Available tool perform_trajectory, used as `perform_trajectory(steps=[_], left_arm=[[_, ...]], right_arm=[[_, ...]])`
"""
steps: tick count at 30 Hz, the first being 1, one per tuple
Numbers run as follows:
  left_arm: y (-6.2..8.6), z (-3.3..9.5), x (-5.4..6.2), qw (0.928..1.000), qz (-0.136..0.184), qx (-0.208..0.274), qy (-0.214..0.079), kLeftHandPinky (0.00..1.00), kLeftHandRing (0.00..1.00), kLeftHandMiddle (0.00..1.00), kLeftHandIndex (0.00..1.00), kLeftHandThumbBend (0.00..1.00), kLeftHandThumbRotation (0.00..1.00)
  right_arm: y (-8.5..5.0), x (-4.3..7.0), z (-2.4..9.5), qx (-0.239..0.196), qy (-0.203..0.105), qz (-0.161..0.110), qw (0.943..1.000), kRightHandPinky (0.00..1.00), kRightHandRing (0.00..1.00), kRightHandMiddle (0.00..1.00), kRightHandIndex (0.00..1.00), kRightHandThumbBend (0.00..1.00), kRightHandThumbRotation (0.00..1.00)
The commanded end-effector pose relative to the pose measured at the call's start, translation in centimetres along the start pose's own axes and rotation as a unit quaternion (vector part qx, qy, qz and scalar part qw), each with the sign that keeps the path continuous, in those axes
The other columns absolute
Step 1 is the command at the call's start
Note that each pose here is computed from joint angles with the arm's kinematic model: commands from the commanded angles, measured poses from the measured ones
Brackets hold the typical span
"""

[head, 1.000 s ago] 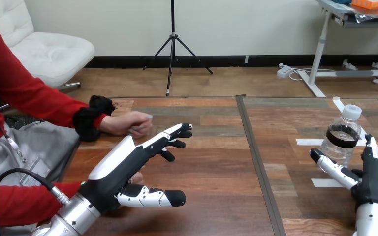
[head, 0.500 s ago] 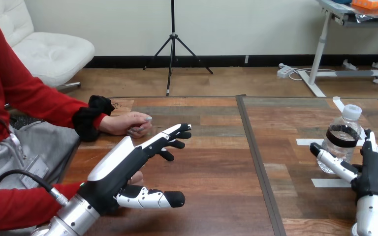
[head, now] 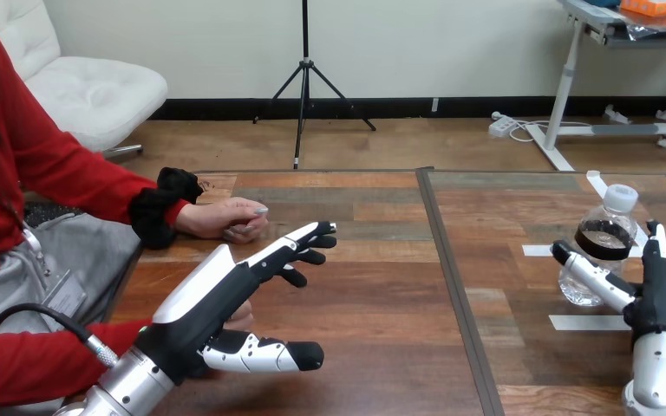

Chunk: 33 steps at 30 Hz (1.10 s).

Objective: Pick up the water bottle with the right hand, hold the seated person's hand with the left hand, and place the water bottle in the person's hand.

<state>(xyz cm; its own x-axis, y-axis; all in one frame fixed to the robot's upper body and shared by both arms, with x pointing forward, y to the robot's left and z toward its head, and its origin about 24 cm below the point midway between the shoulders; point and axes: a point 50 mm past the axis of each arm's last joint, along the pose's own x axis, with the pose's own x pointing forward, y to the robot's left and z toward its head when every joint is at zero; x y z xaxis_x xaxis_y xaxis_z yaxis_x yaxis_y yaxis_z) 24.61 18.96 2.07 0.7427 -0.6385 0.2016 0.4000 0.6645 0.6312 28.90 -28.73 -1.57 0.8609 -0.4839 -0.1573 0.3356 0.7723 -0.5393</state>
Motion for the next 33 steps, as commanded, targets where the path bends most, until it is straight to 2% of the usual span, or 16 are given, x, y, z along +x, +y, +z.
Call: perform_trajectory(steps=[1,10,33], left_arm=[[1.6,1.0,0.9,0.9987,0.024,0.015,-0.043,0.72,0.84,0.89,0.93,1.00,0.76],[1.7,1.1,0.6,0.9986,0.023,0.017,-0.044,0.72,0.84,0.89,0.93,1.00,0.75],[2.5,1.3,-0.5,0.9984,0.027,0.010,-0.050,0.74,0.84,0.88,0.91,1.00,0.73]], right_arm=[[-1.2,2.0,3.7,0.010,-0.042,-0.015,0.9989,0.77,0.97,1.00,1.00,1.00,0.54],[-1.4,2.4,4.1,0.003,-0.039,-0.014,0.9992,0.77,0.98,1.00,1.00,1.00,0.51],[-1.4,2.9,4.8,-0.008,-0.028,-0.001,0.9996,0.75,0.97,1.00,1.00,1.00,0.51]])
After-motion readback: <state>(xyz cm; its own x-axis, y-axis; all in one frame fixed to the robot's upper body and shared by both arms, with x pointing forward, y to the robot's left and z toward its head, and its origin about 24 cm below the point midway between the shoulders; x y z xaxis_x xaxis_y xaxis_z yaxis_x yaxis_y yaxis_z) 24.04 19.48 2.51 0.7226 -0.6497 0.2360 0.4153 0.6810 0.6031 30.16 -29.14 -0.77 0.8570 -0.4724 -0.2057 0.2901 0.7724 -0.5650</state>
